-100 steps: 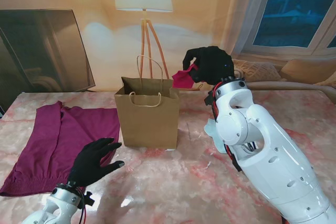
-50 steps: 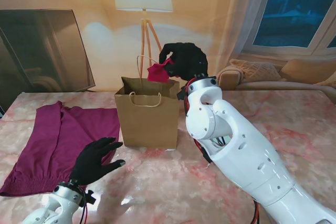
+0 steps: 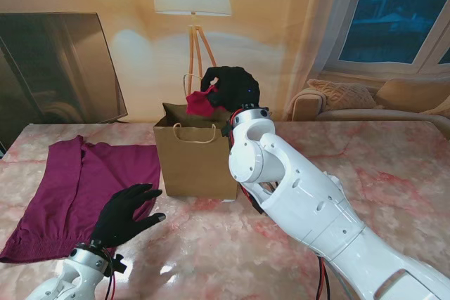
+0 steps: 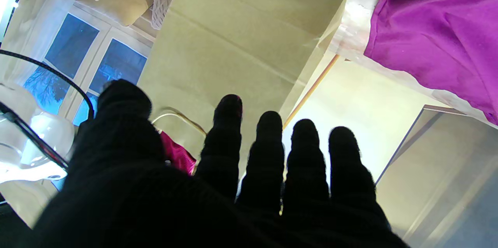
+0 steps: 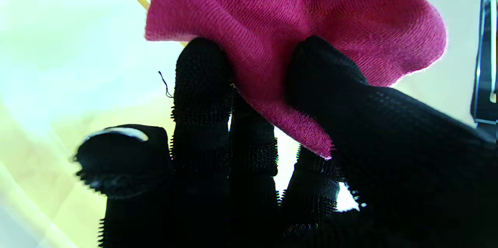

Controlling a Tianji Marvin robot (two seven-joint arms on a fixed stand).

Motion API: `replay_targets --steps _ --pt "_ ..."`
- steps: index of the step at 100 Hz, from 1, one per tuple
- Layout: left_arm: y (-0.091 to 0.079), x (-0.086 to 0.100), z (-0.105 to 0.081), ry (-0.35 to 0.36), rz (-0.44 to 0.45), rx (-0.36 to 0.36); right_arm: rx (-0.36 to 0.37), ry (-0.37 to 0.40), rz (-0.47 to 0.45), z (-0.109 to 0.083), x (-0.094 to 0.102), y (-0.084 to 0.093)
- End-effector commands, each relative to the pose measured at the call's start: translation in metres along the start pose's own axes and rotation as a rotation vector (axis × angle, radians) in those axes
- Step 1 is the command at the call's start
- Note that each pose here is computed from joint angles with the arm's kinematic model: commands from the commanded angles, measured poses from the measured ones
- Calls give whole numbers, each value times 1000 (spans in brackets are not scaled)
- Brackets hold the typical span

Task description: Fold the socks and the shorts into the kraft paper bag

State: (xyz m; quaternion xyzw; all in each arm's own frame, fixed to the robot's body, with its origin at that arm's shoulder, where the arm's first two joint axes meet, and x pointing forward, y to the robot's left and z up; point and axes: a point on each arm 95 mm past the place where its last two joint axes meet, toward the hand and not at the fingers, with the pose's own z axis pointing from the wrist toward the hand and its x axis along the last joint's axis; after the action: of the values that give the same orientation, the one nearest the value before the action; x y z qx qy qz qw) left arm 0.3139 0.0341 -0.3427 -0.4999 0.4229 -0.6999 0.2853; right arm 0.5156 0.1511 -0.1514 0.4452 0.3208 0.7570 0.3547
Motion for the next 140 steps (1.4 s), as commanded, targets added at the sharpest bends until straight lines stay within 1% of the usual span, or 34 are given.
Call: replay_targets --steps 1,11,27,39,48,61,87,99,107,117,130,140 --pt "0 0 -2 -2 -4 3 11 -3 24 0 7 -4" --pt "-1 -1 -3 -3 -2 4 40 -12 15 0 5 -8" --pt "-2 -2 -3 -6 -1 1 88 5 -17 -2 0 -11" --pt "-2 -2 -4 -8 0 -1 116 22 -40 -4 -3 -9" --pt "-1 -2 -3 -8 3 -2 142 29 -76 -6 -6 -6" --pt "0 -1 -2 -6 4 -4 179 23 -80 -8 -10 -2" --pt "0 1 -1 -2 7 -5 204 43 -91 -13 -12 4" --pt "0 2 0 3 7 -4 205 45 -90 -15 -13 7" --pt "-1 3 1 5 10 -4 196 52 -99 -18 -16 14" --pt "-1 3 1 8 9 -1 176 63 -137 -23 -23 29" --pt "-1 5 3 14 10 -2 160 52 -186 -31 -41 51" --pt "0 7 4 19 12 -5 167 27 -228 -38 -58 63"
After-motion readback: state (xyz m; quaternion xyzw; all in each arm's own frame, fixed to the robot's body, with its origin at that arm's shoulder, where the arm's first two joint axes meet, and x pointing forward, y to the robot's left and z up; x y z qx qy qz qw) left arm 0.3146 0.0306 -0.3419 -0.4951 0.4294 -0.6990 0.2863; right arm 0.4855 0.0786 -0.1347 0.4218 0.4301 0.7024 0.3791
